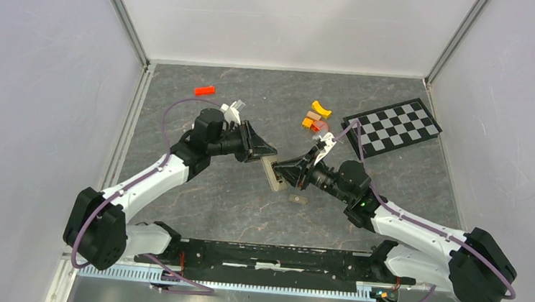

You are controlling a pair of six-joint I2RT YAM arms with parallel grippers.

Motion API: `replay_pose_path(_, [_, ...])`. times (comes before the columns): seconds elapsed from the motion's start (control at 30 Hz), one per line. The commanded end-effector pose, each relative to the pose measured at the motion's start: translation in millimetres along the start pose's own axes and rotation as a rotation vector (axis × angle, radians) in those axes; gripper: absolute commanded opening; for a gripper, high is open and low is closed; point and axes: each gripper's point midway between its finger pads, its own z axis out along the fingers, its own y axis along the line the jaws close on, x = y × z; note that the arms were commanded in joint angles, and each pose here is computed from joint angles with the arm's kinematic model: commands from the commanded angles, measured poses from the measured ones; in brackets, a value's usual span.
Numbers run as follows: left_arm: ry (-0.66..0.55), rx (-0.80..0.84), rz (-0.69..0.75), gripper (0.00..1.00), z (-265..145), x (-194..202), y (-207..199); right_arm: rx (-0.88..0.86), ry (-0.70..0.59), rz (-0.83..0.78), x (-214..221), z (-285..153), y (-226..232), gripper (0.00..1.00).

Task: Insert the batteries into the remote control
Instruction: Load the battery into the remote control.

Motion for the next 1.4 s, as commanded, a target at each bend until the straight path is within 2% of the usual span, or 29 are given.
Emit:
replay_pose_path(0.0, [-0.008, 0.05, 0.012, 0.02, -1.3, -11.4, -21.1, -0.009, -0.015, -0.036, -6.5, -2.4, 2.5, 0.3])
replay_pose_path(0.17, [-0.021, 0.009, 0.039, 0.02, -0.4, -14.3, -11.9, 0.0, -0.02, 0.001, -17.6, -0.7, 5.7, 0.35])
replay_pose_path(0.23, [-0.027, -0.004, 0.054, 0.02, -0.5, -14.9, -8.7, 0.009, -0.021, 0.037, -22.8, -0.5, 7.2, 0.45])
replay_pose_path(0.33, [-0.038, -0.02, 0.076, 0.02, -1.0, -16.6, -3.7, -0.067, -0.007, 0.074, -30.3, -0.6, 25.8, 0.68])
replay_pose_path(0.5, [-0.067, -0.017, 0.117, 0.02, -7.2, -22.0, -5.3, -0.022, -0.025, 0.209, -40.7, -6.8, 27.9, 0.88])
replay_pose_path(0.6, [-0.074, -0.008, 0.129, 0.02, -10.1, -23.5, -8.8, 0.101, -0.003, 0.307, -31.5, -12.7, 10.7, 0.97])
replay_pose_path(0.73, [-0.087, 0.02, 0.16, 0.02, -13.4, -25.0, -16.2, 0.171, 0.0, 0.502, -17.3, -18.4, 2.8, 0.98])
replay_pose_path(0.8, [-0.103, 0.039, 0.171, 0.02, -16.1, -27.2, -22.2, 0.141, 0.011, 0.629, -14.0, -16.9, 11.2, 0.98])
replay_pose_path(0.9, [-0.13, 0.064, 0.176, 0.02, -19.0, -32.2, -30.4, 0.061, -0.048, 0.79, -22.0, -19.4, 26.0, 0.98])
replay_pose_path(1.17, [-0.191, 0.107, 0.131, 0.02, -20.6, -43.5, -40.2, 0.159, -0.084, 0.938, -18.9, -24.8, 13.1, 0.98])
replay_pose_path(1.27, [-0.226, 0.122, 0.11, 0.02, -23.0, -48.4, -42.8, 0.175, -0.128, 0.972, -27.7, -23.4, 9.8, 0.98])
replay_pose_path(1.37, [-0.257, 0.149, 0.092, 0.02, -25.7, -53.5, -49.0, 0.191, -0.119, 0.975, -31.3, -19.2, 10.1, 0.98])
